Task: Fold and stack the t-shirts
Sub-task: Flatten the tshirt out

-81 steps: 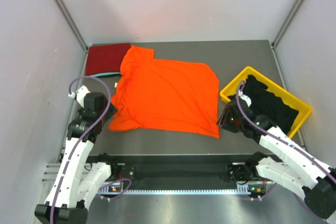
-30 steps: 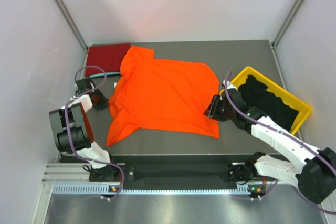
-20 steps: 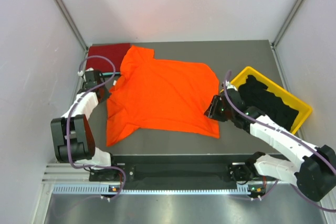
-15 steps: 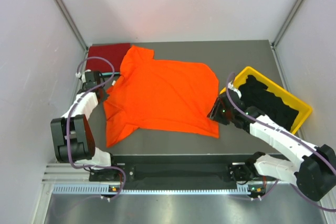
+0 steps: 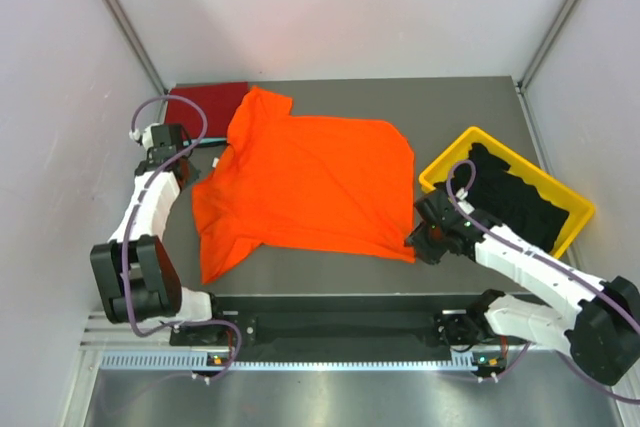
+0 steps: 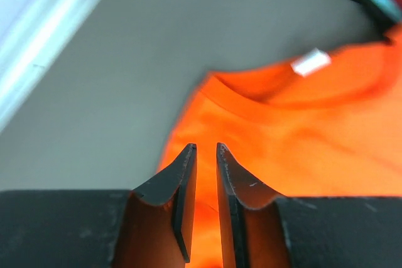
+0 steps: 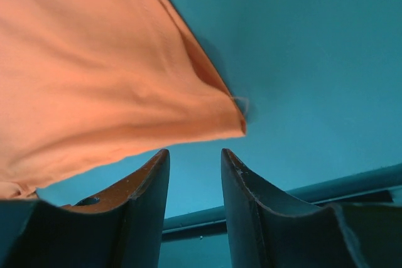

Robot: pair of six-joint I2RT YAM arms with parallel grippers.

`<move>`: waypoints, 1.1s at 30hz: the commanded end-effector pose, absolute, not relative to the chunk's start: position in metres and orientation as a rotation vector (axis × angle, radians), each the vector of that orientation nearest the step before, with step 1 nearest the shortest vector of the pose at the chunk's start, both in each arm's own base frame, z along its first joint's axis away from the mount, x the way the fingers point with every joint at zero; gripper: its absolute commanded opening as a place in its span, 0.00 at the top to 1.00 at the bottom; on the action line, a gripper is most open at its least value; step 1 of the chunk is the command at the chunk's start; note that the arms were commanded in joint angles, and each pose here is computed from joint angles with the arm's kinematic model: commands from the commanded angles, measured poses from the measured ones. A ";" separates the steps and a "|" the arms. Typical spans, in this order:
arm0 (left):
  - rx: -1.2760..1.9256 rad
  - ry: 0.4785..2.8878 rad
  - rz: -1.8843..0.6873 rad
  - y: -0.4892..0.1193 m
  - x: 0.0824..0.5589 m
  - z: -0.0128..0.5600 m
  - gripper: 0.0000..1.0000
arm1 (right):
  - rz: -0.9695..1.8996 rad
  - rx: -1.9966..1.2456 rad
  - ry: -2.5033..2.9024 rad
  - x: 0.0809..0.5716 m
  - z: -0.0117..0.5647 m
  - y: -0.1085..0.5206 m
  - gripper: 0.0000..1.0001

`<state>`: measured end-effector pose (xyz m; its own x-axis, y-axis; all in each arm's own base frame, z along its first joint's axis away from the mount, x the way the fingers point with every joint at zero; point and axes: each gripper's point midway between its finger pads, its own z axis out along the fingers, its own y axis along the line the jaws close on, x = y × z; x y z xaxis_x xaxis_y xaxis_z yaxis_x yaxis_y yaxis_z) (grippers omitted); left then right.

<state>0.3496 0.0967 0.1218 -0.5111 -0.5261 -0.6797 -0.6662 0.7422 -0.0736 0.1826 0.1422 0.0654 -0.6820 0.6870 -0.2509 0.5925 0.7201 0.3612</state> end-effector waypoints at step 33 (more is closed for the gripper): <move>-1.855 1.908 0.100 0.040 0.199 0.111 0.67 | 0.308 1.089 2.523 0.176 0.040 0.161 0.61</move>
<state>0.2295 0.0339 0.1059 -0.1303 -0.9065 -0.4016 -0.9075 0.2722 -0.3200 0.1658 0.1551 0.0311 -0.6296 0.7474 -0.2120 0.6919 0.6635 0.2845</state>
